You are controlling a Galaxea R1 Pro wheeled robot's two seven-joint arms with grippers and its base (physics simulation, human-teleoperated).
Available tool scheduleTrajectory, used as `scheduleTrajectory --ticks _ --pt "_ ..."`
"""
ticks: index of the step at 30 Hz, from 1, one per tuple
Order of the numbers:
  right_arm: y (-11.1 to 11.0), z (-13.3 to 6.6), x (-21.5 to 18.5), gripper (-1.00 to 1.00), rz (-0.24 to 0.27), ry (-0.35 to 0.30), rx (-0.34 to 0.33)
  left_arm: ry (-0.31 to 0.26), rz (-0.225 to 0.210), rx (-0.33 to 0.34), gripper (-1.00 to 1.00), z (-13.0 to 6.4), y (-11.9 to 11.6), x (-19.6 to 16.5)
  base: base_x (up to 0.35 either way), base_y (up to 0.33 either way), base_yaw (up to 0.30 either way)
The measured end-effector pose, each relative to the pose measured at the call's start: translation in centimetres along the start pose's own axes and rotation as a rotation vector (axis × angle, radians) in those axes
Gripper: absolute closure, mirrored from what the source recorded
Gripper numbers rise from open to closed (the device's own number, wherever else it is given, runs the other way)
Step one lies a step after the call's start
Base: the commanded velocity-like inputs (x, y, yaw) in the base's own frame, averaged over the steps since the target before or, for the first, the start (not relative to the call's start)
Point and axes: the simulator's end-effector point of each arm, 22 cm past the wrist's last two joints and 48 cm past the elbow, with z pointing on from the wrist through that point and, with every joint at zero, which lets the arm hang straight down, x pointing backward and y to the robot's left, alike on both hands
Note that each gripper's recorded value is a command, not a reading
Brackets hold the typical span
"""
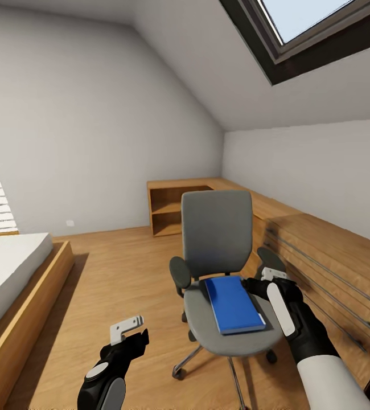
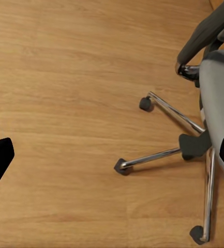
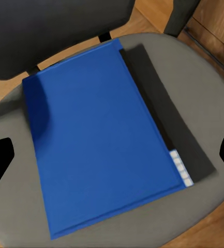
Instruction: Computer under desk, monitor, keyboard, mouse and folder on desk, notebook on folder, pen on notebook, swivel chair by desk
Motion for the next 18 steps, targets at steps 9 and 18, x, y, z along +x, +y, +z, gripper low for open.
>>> scheduleTrajectory --ticks 9,18 --pt "-0.4 0.9 1.2 -1.0 0.003 -0.014 -0.001 0.0 0.0 0.0 -1.0 0.8 0.5 1.6 0.0 0.0 0.0" --pt "-0.9 1.9 2.7 -1.0 0.006 -0.021 0.0 -0.001 -0.003 -0.006 -1.0 1.7 1.3 3.2 0.0 0.0 0.0"
